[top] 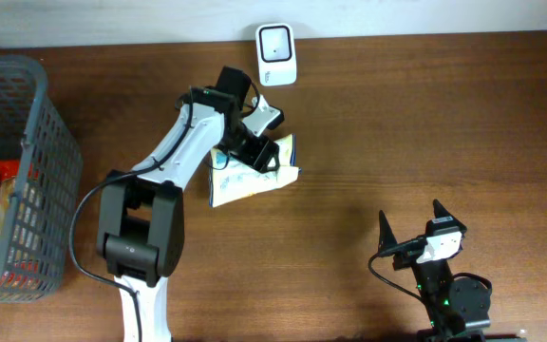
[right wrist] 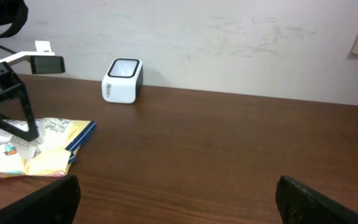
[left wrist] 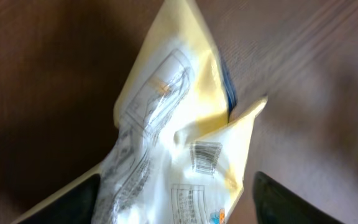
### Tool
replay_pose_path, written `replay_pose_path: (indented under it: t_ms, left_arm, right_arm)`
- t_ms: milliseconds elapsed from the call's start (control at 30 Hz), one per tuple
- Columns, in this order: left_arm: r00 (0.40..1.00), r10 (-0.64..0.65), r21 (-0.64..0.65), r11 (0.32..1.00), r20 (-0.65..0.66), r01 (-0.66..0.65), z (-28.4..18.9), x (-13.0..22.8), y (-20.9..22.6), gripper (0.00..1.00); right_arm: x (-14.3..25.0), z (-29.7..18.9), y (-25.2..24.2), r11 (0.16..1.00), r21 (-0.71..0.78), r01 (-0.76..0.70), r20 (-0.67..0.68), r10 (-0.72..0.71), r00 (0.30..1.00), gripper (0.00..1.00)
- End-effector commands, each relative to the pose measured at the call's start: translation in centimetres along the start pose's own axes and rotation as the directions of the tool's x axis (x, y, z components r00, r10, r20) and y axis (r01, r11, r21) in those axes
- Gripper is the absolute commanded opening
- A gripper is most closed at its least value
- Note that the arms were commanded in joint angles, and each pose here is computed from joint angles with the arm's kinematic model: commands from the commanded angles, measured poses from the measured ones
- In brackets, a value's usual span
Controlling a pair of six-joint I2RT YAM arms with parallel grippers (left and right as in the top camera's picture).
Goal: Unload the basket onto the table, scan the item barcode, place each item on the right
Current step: 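Lift the wipes pack and carry it toward the white scanner, then lower the wipes pack onto the table center and release it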
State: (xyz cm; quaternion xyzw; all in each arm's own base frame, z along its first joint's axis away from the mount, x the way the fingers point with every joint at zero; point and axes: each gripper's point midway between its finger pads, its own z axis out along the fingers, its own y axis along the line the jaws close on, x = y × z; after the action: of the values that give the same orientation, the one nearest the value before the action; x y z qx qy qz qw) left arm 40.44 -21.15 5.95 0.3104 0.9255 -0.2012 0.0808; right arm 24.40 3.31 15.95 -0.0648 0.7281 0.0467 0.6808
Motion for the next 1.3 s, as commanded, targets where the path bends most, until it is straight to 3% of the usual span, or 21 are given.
replay_pose_path:
  t_ms: [0,67,200,333,533,633,733,867,967,1033,1100,1167,1200,1267]
  left_arm:
    - [0.99,-0.121,-0.167,0.977,0.08,0.133,-6.5,-2.6,3.1,0.62]
    - [0.969,-0.229,-0.276,0.929,0.089,0.245,-10.6,-1.9,5.3,0.49]
    - [0.96,-0.277,-0.25,0.927,0.045,0.279,-11.7,-0.5,4.9,0.14]
    - [0.936,-0.349,-0.242,0.913,-0.041,0.329,-9.4,1.8,4.0,0.0]
    - [0.94,-0.338,-0.135,0.935,-0.054,0.328,-3.7,2.7,3.4,0.0]
    - [0.943,-0.32,-0.138,0.942,-0.092,0.306,0.3,4.8,3.0,0.0]
    - [0.939,-0.325,-0.22,0.93,-0.112,0.295,4.1,8.7,5.0,0.0]
    - [0.943,-0.319,-0.221,0.931,-0.097,0.292,4.7,8.9,5.2,0.0]
    - [0.949,-0.308,-0.218,0.933,-0.069,0.287,3.3,6.9,5.1,0.0]
    - [0.957,-0.291,-0.223,0.933,-0.006,0.283,-1.2,3.5,4.7,0.0]
    - [0.946,-0.297,-0.308,0.895,0.13,0.323,-8.2,0.3,6.3,0.0]
    - [0.939,-0.273,-0.393,0.856,0.211,0.337,-12.4,-0.4,8.6,0.11]
    - [0.952,-0.235,-0.416,0.859,0.196,0.298,-12.8,-0.1,9.7,0.18]
    - [0.961,-0.228,-0.426,0.862,0.156,0.274,-12.1,0.9,11.3,0.24]
  right_arm:
    - [0.2,0.0,0.0,1.0,-0.003,-0.008,-0.004,0.008,1.0,0.99]
    - [0.2,0.0,0.0,1.0,-0.003,-0.008,-0.004,0.008,1.0,0.99]
    - [0.2,0.0,0.0,1.0,-0.003,-0.008,-0.004,0.008,1.0,0.99]
    - [0.2,0.0,0.0,1.0,-0.003,-0.008,-0.004,0.008,1.0,0.99]
    - [0.2,0.0,0.0,1.0,-0.003,-0.008,-0.004,0.008,1.0,0.99]
    - [0.2,0.0,0.0,1.0,-0.003,-0.008,-0.004,0.008,1.0,0.99]
    - [0.2,0.0,0.0,1.0,-0.003,-0.008,-0.004,0.008,1.0,0.99]
    - [0.2,0.0,0.0,1.0,-0.003,-0.008,-0.004,0.008,1.0,0.99]
    - [0.2,0.0,0.0,1.0,-0.003,-0.008,-0.004,0.008,1.0,0.99]
    - [0.2,0.0,0.0,1.0,-0.003,-0.008,-0.004,0.008,1.0,0.99]
    - [0.2,0.0,0.0,1.0,-0.003,-0.008,-0.004,0.008,1.0,0.99]
    - [0.2,0.0,0.0,1.0,-0.003,-0.008,-0.004,0.008,1.0,0.99]
    - [0.2,0.0,0.0,1.0,-0.003,-0.008,-0.004,0.008,1.0,0.99]
    - [0.2,0.0,0.0,1.0,-0.003,-0.008,-0.004,0.008,1.0,0.99]
